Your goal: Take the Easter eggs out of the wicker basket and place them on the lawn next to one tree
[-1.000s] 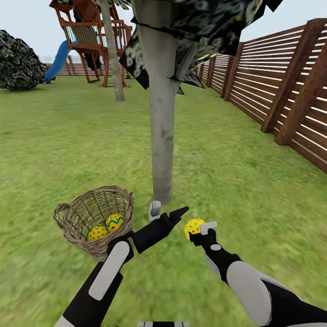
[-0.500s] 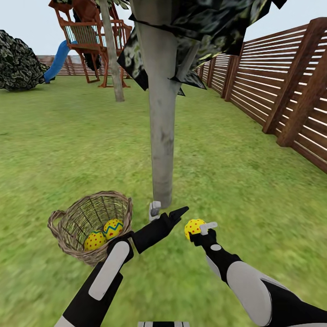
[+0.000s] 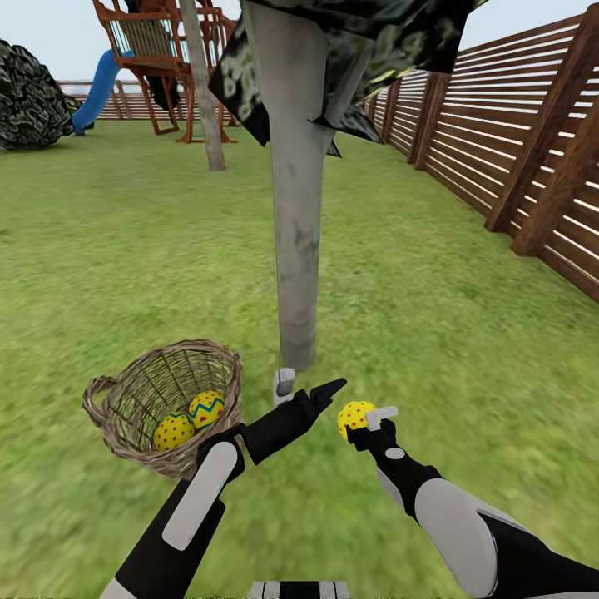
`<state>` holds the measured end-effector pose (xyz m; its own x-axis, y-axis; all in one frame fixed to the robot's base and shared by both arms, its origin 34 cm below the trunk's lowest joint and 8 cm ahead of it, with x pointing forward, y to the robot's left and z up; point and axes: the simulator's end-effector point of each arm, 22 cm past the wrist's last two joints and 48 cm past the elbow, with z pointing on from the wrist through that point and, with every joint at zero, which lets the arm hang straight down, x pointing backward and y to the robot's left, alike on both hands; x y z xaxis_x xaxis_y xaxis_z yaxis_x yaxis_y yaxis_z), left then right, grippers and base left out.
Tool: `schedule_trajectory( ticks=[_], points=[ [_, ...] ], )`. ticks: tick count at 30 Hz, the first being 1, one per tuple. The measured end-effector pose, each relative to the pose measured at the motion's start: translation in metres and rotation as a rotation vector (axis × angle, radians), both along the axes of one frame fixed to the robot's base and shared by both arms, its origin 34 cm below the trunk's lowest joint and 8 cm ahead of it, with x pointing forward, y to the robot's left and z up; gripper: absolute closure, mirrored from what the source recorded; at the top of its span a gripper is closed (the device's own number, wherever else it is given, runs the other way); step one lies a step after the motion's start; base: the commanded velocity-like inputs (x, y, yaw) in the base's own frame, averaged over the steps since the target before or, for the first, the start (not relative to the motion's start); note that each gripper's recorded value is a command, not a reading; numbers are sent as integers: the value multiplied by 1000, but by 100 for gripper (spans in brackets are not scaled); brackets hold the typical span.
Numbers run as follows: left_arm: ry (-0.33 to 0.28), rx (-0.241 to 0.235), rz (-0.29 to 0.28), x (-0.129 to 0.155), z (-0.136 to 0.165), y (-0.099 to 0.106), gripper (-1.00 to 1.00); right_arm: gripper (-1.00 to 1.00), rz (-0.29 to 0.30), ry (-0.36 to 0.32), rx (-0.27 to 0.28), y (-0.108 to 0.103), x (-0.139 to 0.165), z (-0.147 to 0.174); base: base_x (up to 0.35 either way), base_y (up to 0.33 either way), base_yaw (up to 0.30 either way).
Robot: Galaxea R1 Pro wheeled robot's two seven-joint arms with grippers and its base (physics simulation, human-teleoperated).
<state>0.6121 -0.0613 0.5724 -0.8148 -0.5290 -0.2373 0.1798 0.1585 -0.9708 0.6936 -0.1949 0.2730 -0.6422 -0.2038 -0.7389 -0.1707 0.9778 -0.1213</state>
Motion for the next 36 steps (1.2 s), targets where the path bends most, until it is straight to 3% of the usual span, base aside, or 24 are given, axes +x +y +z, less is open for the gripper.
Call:
schedule_trajectory(
  ticks=[21,31,36],
  points=[
    [69,-1,0,4,-39,0,-100,100,-3,59,-3,-1,-14,-41,0,0,0],
    [70,-1,0,3,-39,0,-100,100,-3,58,-2,-1,-14,-40,281,0,0],
    [69,-1,1,4,-38,0,-100,100,-3,59,-2,-1,-14,-41,33,0,0]
  ],
)
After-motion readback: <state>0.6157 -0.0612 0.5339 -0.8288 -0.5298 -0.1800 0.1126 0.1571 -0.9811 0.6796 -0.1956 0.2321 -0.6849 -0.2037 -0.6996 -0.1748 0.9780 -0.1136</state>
